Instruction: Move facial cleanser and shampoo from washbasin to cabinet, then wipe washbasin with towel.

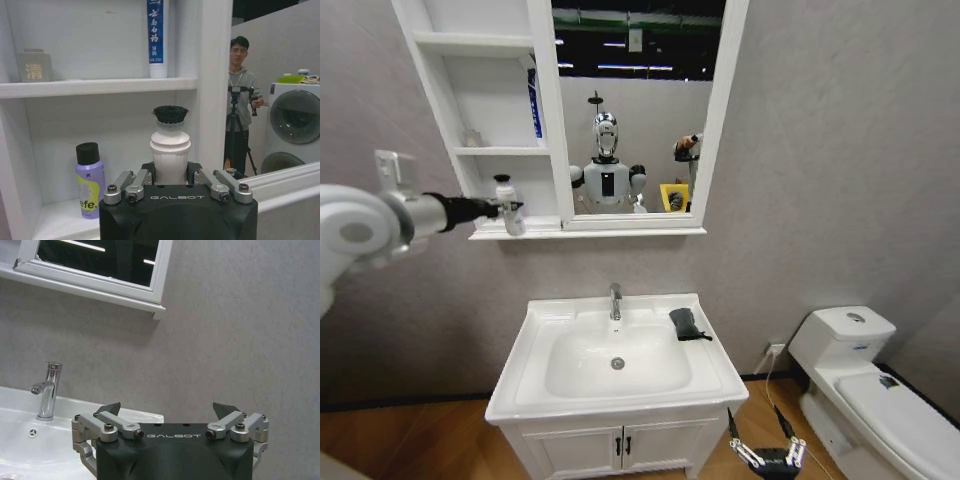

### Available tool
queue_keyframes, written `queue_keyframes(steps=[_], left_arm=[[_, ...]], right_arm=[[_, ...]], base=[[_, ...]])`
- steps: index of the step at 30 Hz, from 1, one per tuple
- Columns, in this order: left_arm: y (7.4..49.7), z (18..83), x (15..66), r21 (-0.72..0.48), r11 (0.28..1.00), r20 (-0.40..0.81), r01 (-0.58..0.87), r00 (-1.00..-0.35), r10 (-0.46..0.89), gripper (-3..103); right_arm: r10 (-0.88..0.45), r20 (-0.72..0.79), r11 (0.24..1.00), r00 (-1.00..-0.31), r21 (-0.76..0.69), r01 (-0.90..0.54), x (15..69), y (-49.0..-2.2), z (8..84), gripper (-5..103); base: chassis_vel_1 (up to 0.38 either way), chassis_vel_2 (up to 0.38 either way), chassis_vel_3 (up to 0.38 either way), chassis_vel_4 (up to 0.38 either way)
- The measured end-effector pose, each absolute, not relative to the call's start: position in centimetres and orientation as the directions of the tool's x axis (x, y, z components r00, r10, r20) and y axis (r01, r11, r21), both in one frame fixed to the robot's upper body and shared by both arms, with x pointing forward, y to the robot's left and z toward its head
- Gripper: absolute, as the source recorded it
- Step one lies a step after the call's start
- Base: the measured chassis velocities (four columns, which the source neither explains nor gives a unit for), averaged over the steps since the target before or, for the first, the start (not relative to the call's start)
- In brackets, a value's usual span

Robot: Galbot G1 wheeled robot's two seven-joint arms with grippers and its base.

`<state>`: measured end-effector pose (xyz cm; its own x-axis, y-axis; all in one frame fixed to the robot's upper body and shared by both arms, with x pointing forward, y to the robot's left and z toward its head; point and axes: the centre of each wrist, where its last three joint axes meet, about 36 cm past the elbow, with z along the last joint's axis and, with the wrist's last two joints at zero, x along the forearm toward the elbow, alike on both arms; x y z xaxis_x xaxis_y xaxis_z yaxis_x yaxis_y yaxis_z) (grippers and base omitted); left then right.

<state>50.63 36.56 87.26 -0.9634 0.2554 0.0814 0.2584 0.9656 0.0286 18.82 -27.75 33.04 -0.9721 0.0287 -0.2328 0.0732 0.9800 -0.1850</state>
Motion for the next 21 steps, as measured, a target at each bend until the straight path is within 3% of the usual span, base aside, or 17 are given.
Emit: queue_keyframes(steps=[9,21], left_arm=[[35.2,86.7,57.6,0.009,0.981,0.113,0.192,-0.975,0.190,30],[34.0,85.9,62.2,0.011,0.988,0.115,0.156,-0.982,0.153,30]], right_arm=[[0.064,-0.239,0.979,-0.969,-0.176,0.108,18.7,-28.9,33.0,100],[0.071,-0.220,0.979,-0.973,-0.170,0.110,18.5,-28.7,32.1,100]], base=[[0.000,0.000,0.000,0.000],[0.000,0.000,0.000,0.000]])
